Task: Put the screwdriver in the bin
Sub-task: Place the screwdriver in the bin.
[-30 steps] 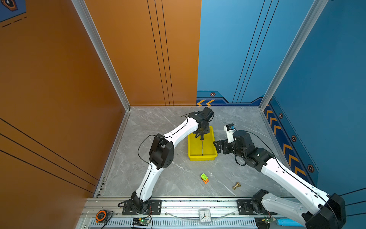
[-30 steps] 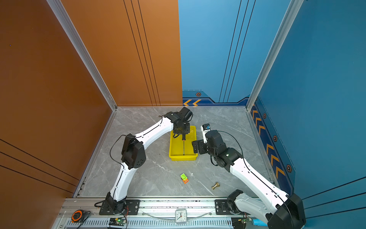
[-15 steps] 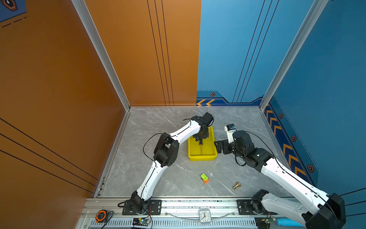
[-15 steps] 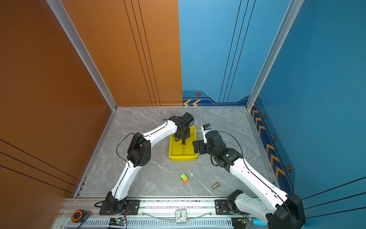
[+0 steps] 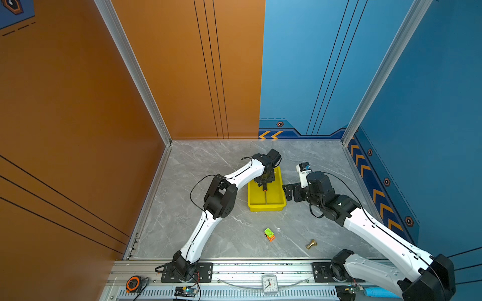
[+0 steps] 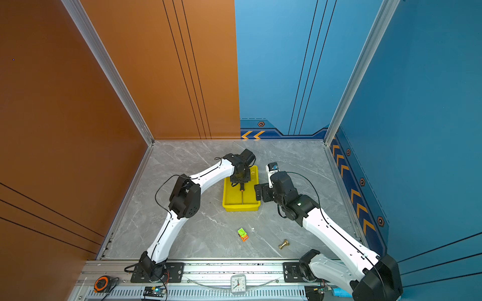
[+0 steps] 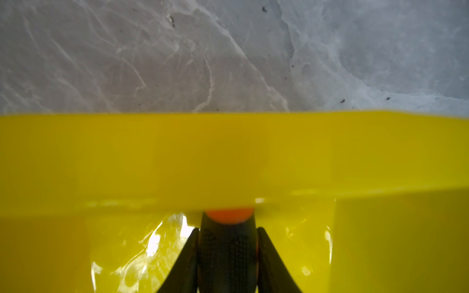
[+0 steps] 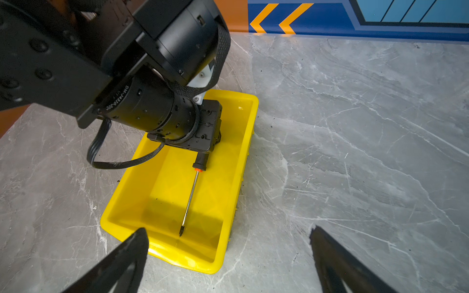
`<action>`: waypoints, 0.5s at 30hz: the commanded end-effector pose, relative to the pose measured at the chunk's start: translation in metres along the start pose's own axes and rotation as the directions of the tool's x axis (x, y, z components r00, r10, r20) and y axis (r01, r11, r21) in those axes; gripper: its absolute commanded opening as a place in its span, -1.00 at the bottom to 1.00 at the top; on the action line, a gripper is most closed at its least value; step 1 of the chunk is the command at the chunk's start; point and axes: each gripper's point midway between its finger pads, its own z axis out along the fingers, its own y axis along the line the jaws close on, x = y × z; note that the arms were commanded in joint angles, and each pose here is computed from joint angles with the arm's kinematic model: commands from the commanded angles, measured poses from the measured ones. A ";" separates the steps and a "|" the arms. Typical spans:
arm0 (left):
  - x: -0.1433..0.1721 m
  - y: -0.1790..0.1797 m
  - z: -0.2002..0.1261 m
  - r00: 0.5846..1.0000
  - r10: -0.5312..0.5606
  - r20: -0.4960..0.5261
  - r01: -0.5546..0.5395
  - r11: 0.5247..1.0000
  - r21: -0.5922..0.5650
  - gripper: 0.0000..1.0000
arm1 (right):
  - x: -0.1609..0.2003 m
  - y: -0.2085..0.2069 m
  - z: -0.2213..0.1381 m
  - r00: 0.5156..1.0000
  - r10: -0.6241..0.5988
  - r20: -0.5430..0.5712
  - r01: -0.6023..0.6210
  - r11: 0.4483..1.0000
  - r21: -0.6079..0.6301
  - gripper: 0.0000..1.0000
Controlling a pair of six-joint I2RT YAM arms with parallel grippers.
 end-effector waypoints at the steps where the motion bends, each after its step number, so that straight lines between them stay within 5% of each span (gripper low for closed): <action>1: -0.003 0.004 0.004 1.000 -0.015 0.004 0.016 1.000 -0.005 -0.24 | -0.007 -0.005 -0.004 0.999 0.006 0.036 -0.008 1.000 0.030 1.00; 15: -0.019 -0.014 -0.077 0.995 0.051 0.090 -0.061 0.991 0.115 0.58 | -0.024 -0.013 -0.015 0.997 0.033 0.074 -0.039 0.996 0.086 1.00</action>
